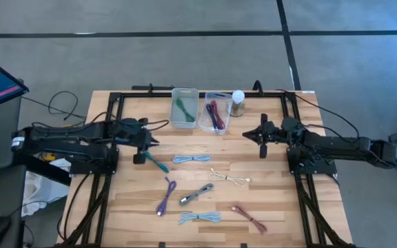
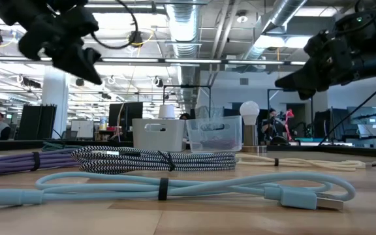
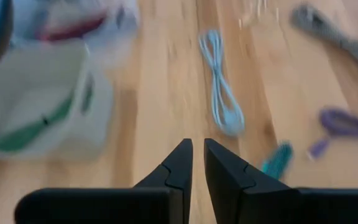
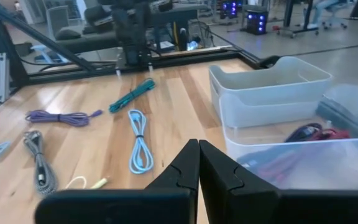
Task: Pick & Place USB Port
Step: Put the braided blue charger cable into the transparent bin
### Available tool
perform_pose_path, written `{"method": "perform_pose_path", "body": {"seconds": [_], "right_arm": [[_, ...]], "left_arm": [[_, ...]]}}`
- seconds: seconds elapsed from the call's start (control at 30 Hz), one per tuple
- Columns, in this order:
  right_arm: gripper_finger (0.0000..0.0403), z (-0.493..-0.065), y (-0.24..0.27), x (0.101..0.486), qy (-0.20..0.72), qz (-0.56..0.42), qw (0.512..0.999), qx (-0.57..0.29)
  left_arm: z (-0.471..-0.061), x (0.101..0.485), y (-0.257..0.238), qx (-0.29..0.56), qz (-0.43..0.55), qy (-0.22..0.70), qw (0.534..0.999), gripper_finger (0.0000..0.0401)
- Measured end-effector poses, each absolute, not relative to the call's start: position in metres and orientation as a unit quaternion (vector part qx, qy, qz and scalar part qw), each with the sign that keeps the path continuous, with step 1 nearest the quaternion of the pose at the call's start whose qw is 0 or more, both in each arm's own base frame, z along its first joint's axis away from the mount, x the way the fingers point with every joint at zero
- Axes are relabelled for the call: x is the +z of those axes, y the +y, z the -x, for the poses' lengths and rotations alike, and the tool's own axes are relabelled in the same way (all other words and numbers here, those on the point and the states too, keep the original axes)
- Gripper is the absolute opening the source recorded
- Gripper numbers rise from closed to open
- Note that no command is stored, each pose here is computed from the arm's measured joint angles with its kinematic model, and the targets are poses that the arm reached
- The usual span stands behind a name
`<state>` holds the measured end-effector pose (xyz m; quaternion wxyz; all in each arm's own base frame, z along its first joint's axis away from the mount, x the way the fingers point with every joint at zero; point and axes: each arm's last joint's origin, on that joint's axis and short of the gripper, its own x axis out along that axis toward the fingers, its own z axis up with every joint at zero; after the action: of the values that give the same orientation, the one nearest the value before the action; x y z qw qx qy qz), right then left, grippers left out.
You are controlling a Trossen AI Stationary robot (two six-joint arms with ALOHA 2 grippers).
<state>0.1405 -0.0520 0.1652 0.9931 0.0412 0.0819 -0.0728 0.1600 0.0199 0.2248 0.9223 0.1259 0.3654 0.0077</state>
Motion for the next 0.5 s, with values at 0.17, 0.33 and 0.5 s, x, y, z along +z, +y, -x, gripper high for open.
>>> {"method": "perform_pose_path", "body": {"seconds": [0.17, 0.33, 0.5], "right_arm": [[0.0002, -0.140, -0.054, 0.165, 0.081, -0.053, 0.992, -0.079], [0.0001, -0.140, -0.053, 0.165, 0.080, -0.067, 0.991, -0.080], [0.0001, -0.140, -0.053, 0.165, 0.080, -0.069, 0.991, -0.079]], "left_arm": [[-0.160, 0.217, 0.010, -0.031, -0.134, 0.406, 0.903, 0.0046], [-0.164, 0.223, -0.005, -0.081, -0.224, 0.432, 0.870, 0.0059], [-0.170, 0.222, -0.014, -0.103, -0.286, 0.482, 0.822, 0.0065]]}}
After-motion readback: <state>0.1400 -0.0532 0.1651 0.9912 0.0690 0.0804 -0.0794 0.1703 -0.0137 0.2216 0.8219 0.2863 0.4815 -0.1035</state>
